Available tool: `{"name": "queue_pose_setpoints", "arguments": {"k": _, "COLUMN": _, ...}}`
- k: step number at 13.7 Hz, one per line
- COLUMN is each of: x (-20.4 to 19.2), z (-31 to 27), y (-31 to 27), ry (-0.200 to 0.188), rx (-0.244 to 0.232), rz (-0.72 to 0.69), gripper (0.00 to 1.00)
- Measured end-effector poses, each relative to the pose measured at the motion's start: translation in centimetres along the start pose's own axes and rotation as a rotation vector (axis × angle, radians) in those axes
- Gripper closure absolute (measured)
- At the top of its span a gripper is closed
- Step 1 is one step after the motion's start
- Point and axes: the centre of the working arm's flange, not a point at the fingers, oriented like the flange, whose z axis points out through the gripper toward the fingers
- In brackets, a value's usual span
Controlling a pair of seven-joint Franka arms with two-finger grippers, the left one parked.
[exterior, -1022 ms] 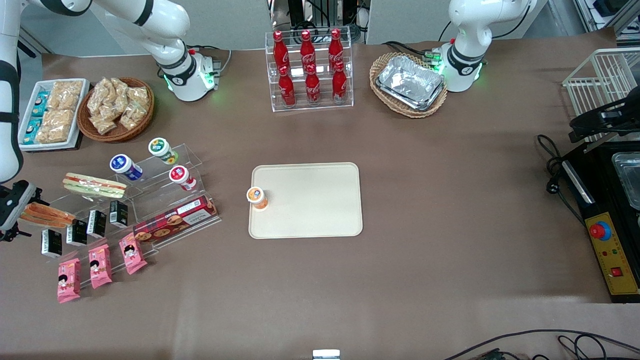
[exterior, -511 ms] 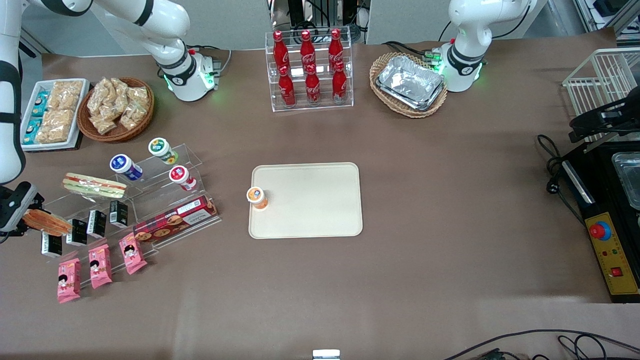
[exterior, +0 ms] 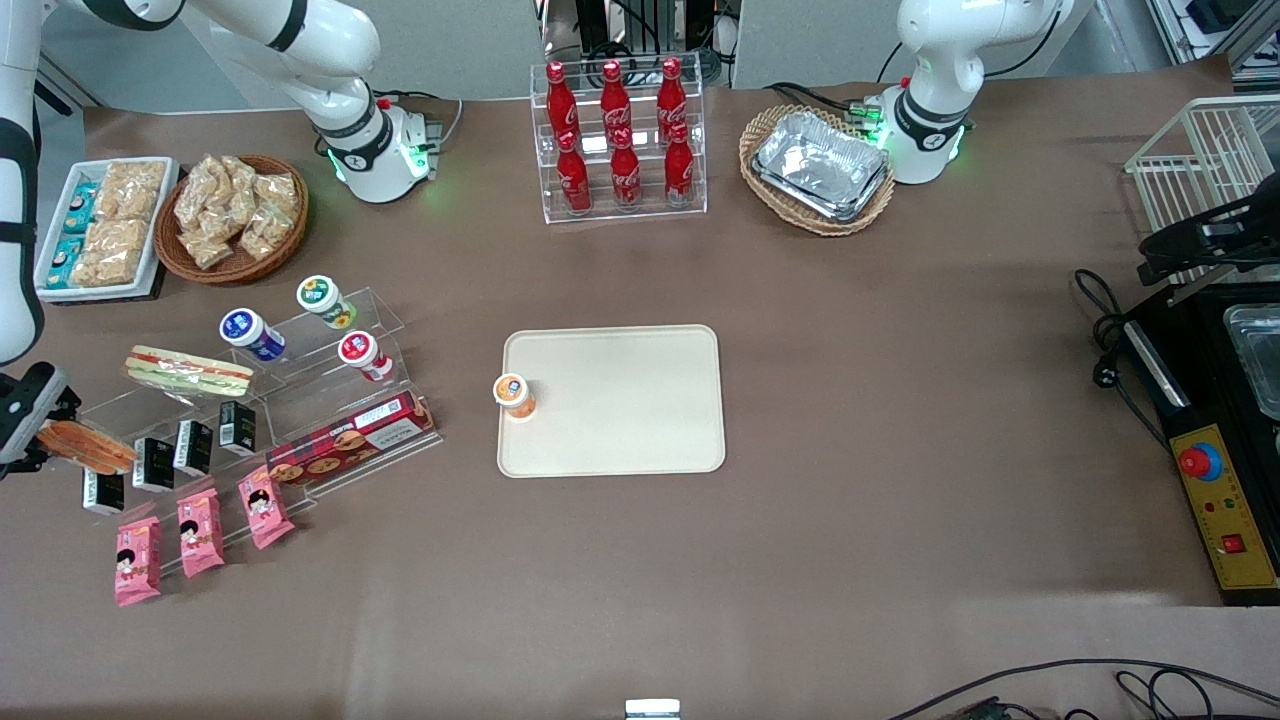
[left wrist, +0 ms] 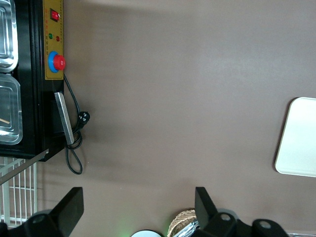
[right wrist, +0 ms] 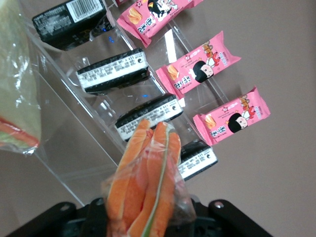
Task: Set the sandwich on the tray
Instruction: 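Close the right gripper on the orange-filled sandwich and lift it, then carry the held sandwich with the right gripper over the cream tray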
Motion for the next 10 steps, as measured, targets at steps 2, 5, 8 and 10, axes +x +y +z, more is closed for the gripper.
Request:
{"name": "queue_pose_setpoints", "arguments": {"k": 2, "x": -0.1, "z": -1.1, "y": 0.1, "ry": 0.002, "rx": -0.005, "rz": 0.006, "gripper": 0.74}}
{"name": "queue_pose_setpoints", "arguments": {"k": 5, "x": 0.1, "z": -4.1, "y": 0.3, "ry": 0.021, "rx": 0.018, "rz": 0.058, "gripper": 0.77}}
{"name": "queue_pose_setpoints", "arguments": {"k": 8, "x": 1.2, "z": -9.0, "y": 0.6, "ry": 0.047, "rx": 0.065, "rz": 0.153, "gripper": 0.77}}
{"name": "queue_pose_setpoints", "arguments": {"k": 10, "x": 3.2, "z": -11.3, "y": 0.9, "ry": 0.054, "rx": 0.089, "rz": 0.215, "gripper": 0.77}}
